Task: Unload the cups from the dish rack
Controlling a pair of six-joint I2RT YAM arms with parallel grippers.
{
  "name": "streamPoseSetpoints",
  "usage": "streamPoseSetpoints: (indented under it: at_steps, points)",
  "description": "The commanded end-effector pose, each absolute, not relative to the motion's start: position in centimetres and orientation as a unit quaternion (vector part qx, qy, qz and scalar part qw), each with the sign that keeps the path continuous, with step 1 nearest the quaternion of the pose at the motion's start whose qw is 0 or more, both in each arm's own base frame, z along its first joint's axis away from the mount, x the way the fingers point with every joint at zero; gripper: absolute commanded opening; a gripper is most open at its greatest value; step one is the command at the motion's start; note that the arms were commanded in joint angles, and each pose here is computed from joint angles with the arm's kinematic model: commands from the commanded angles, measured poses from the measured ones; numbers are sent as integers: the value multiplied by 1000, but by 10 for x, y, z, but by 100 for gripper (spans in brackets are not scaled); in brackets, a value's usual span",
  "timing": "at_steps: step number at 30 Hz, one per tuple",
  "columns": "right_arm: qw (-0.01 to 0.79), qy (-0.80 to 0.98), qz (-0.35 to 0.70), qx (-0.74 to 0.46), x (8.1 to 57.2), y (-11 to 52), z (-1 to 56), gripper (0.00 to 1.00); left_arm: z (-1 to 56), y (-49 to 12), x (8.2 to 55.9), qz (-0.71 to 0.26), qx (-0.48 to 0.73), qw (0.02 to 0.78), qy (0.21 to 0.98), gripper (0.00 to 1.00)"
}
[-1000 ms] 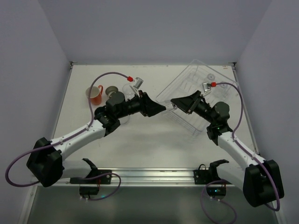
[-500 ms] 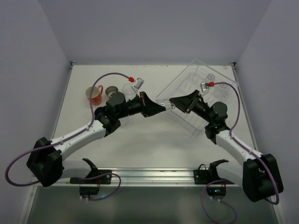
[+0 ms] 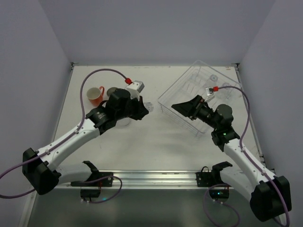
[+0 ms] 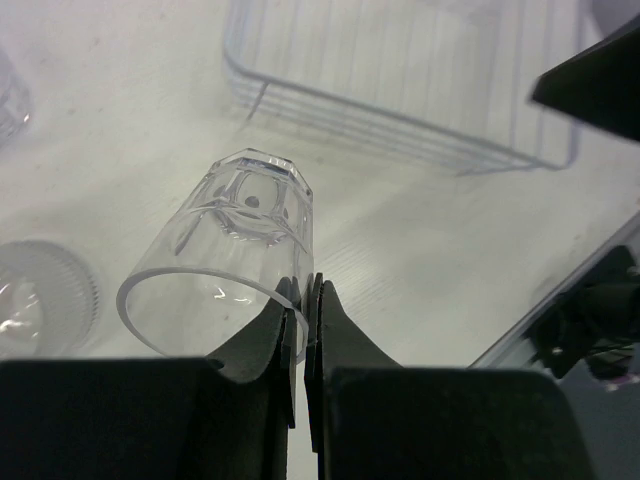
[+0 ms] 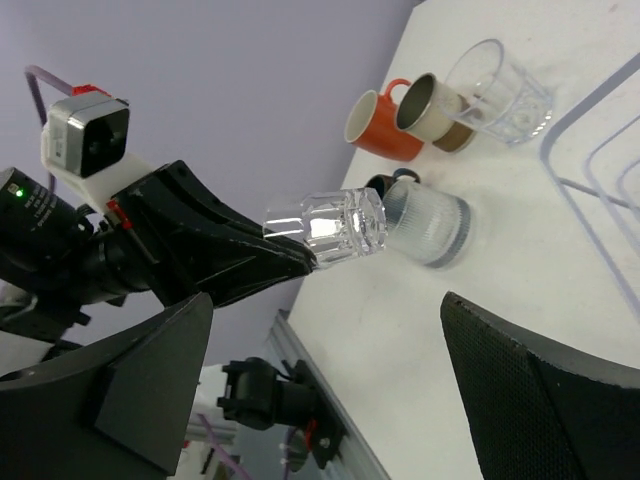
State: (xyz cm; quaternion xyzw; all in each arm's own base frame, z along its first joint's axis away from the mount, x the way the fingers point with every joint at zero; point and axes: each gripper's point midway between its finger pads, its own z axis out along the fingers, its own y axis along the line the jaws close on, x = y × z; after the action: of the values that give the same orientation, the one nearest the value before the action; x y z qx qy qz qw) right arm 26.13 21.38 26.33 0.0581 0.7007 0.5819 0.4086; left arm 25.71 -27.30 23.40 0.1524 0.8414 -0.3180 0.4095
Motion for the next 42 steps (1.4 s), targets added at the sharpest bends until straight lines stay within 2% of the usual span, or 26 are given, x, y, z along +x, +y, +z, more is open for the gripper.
streamPoseSetpoints:
  at_steps: [1,8,23,25,26,28,29,32,37,39,41,42]
  points:
    - [465,721,510,56,268,195,269,99,183,-228,254,-172,185,352,901,0]
    - [515,753,404,67,272,162,255,99,122,-233,252,-140,212,274,928,0]
    - [526,757,382,68,269,154,248,99,68,-240,270,-61,241,237,939,0]
    - [526,756,384,67,267,154,248,99,66,-241,271,-58,242,237,939,8]
    - [526,755,384,68,267,154,249,99,67,-240,273,-53,243,240,938,18]
    - [531,752,385,68,266,153,252,99,72,-241,276,-50,244,245,937,26]
    - [532,751,384,69,266,152,253,99,73,-241,277,-49,245,247,936,37]
    - [539,747,381,71,266,150,256,99,79,-243,280,-44,245,254,935,53]
    - [549,745,372,74,268,146,263,99,91,-242,284,-41,240,271,931,69]
    - [549,747,368,76,269,145,263,99,98,-242,287,-42,237,281,929,87]
    - [551,747,364,77,270,144,263,99,108,-243,289,-48,232,295,926,100]
    - [552,748,360,79,272,142,263,99,113,-244,290,-50,231,300,924,100]
